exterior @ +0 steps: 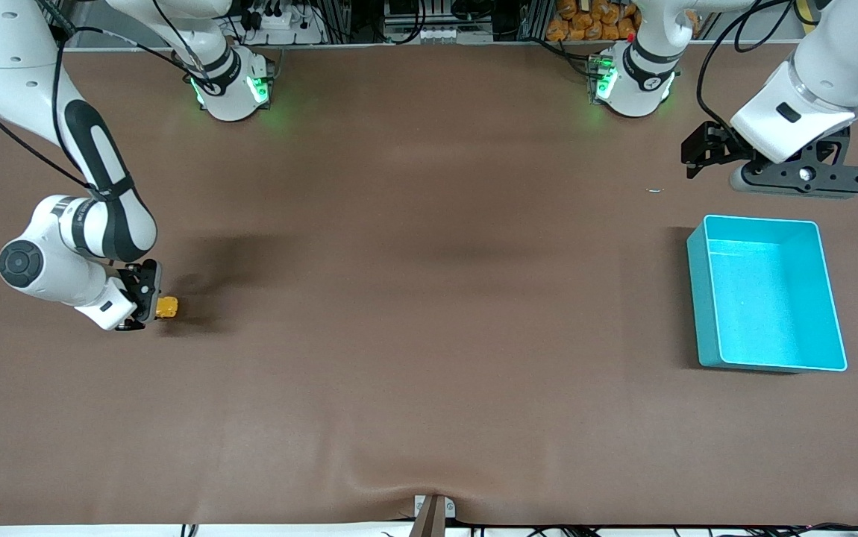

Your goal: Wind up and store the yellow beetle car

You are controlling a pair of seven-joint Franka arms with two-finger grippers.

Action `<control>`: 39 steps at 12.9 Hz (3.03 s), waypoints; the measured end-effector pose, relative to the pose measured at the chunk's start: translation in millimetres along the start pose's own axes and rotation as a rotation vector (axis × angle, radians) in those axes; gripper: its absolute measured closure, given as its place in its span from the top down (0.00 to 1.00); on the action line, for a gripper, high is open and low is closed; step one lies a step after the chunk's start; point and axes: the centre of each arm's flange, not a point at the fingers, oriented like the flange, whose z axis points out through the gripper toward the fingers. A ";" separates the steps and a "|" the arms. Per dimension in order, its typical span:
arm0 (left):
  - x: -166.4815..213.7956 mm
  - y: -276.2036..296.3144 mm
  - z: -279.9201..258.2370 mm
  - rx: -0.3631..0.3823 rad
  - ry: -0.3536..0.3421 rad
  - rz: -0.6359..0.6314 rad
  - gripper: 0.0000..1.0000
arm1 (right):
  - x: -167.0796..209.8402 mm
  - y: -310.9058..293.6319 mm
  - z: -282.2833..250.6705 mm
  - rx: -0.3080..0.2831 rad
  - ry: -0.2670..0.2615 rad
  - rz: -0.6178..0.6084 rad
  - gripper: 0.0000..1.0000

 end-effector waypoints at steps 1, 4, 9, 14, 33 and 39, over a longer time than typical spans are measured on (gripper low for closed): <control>0.1 0.0 0.2 0.000 0.000 0.000 1.00 | -1.4 -0.1 0.9 -0.001 0.000 -0.006 0.52; 0.7 0.1 1.7 0.000 -0.003 0.000 1.00 | -3.5 -0.2 1.5 -0.002 0.000 -0.008 0.47; 1.0 0.2 4.1 0.001 -0.009 0.000 1.00 | -4.0 0.8 -0.1 -0.007 -0.001 -0.008 0.38; 1.2 -0.2 5.7 0.001 -0.012 0.000 1.00 | -9.0 0.3 0.1 -0.010 0.000 -0.001 0.38; 2.0 -7.6 7.2 -0.021 -0.018 -0.015 1.00 | -70.3 -5.0 2.3 -0.030 0.001 0.028 0.38; 2.2 -9.9 7.4 -0.021 -0.018 -0.018 1.00 | -91.0 -6.2 3.0 -0.035 0.001 0.022 0.38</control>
